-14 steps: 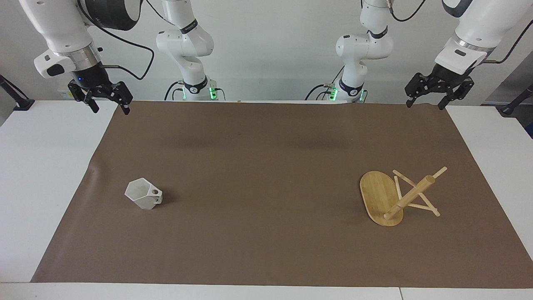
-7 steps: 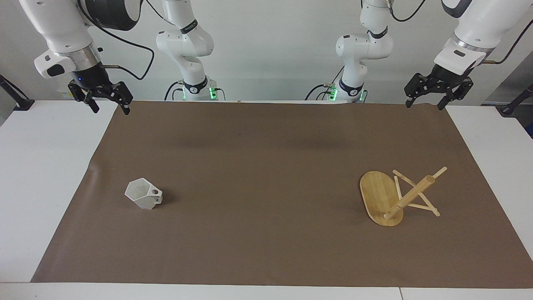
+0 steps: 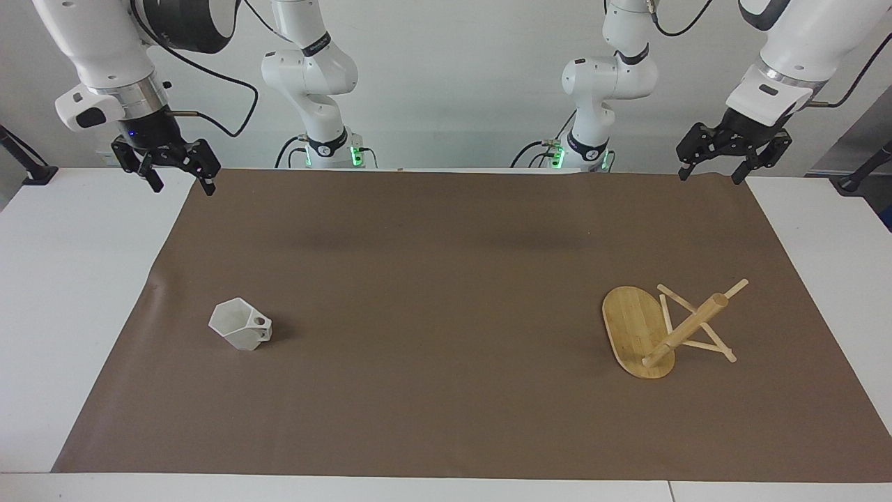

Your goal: Hang cup on rack

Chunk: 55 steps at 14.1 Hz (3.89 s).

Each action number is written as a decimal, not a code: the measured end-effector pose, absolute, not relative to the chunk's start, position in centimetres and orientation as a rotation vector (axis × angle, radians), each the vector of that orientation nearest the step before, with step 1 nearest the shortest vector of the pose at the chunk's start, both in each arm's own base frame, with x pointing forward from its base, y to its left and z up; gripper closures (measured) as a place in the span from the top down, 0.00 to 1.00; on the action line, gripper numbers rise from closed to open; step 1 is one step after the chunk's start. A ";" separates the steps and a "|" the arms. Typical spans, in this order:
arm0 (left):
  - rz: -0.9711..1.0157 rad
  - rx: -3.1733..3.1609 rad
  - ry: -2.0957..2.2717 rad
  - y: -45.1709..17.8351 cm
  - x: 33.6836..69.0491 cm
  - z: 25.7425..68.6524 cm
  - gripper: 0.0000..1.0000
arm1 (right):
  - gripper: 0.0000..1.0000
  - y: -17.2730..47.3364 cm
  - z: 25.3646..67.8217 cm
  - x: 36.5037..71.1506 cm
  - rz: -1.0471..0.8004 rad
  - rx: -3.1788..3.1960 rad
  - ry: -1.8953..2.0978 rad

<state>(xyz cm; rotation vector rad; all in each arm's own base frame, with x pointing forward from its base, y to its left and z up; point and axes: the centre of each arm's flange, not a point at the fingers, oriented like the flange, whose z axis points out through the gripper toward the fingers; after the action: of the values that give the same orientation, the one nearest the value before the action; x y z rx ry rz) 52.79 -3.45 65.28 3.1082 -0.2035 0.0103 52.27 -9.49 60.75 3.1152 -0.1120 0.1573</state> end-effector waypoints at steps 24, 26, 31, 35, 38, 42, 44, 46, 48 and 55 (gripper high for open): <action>0.009 3.108 -0.204 -3.5 52.8 65.2 1.00 | 1.00 -10.4 40.4 63.2 0.326 3.090 -0.114; 0.009 3.108 -0.203 -3.5 52.8 65.2 1.00 | 1.00 -10.4 39.5 63.5 0.334 3.093 -0.120; 0.009 3.108 -0.203 -3.4 52.8 65.2 1.00 | 1.00 -10.4 37.5 63.9 0.328 3.090 -0.114; 0.009 3.108 -0.203 -3.4 52.8 65.2 1.00 | 1.00 -10.5 36.5 64.1 0.325 3.087 -0.080; 0.009 3.108 -0.203 -3.4 52.8 65.2 1.00 | 0.97 -10.4 36.5 64.1 0.324 3.086 -0.046; 0.009 3.108 -0.203 -3.5 52.8 65.2 1.00 | 0.74 -10.3 36.5 64.1 0.315 3.088 -0.034; 0.009 3.108 -0.204 -3.5 52.8 65.2 1.00 | 0.51 -10.2 36.4 64.1 0.308 3.090 -0.032; 0.009 3.108 -0.204 -3.4 52.8 65.3 1.00 | 0.45 -10.0 36.3 64.0 0.290 3.095 -0.029; 0.010 3.108 -0.204 -3.4 52.8 65.3 1.00 | 0.20 -9.9 36.3 64.0 0.286 3.096 -0.025; 0.010 3.108 -0.197 -3.2 52.8 65.3 1.00 | 0.04 -9.6 36.3 64.1 0.289 3.097 -0.019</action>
<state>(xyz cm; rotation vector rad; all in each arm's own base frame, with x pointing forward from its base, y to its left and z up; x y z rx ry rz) 52.79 -3.23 65.27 3.1084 -0.1973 0.0099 64.10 -9.61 36.34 3.0967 -0.0191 0.2888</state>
